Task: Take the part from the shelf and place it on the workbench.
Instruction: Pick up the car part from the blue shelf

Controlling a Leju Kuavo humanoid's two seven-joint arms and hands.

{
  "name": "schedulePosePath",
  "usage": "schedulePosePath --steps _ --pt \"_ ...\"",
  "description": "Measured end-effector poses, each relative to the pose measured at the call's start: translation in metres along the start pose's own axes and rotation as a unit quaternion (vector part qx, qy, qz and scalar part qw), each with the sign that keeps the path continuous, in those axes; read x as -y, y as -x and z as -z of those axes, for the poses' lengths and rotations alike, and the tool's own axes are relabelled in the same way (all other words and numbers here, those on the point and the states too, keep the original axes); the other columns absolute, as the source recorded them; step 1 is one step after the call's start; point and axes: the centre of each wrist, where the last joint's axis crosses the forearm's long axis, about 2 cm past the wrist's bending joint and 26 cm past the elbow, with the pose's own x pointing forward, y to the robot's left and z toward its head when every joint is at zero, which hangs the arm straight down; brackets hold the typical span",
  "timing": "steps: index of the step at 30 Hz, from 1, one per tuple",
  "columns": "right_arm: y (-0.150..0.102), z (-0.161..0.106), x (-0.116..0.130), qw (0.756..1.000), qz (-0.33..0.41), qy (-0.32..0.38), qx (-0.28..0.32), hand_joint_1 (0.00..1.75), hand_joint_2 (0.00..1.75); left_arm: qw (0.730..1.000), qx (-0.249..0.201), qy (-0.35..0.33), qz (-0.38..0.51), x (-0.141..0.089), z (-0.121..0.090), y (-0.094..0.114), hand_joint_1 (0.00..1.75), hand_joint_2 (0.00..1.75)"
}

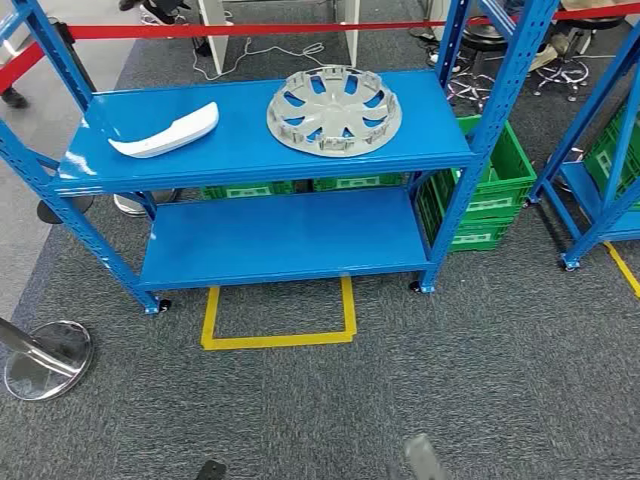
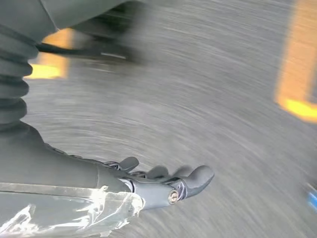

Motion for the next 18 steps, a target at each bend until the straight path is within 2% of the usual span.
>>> schedulePosePath --steps 5,9,13,18 --pt "-0.043 0.029 -0.005 0.995 0.011 0.033 0.089 0.0 1.75 1.0 0.004 0.002 0.006 0.001 0.0 -0.001 0.0 0.0" --pt "-0.073 0.039 -0.006 0.984 -0.005 0.054 0.17 0.0 1.75 1.0 0.004 0.003 0.006 0.002 -0.001 -0.001 0.0 0.0" --pt "-0.106 0.041 -0.008 0.967 -0.021 0.056 0.249 0.0 1.75 1.0 0.004 0.002 0.007 0.002 -0.001 -0.001 0.0 0.0" --pt "-0.137 0.028 -0.022 0.945 -0.024 0.038 0.324 0.0 1.75 1.0 0.002 0.001 0.003 0.001 -0.001 0.0 0.0 0.0"
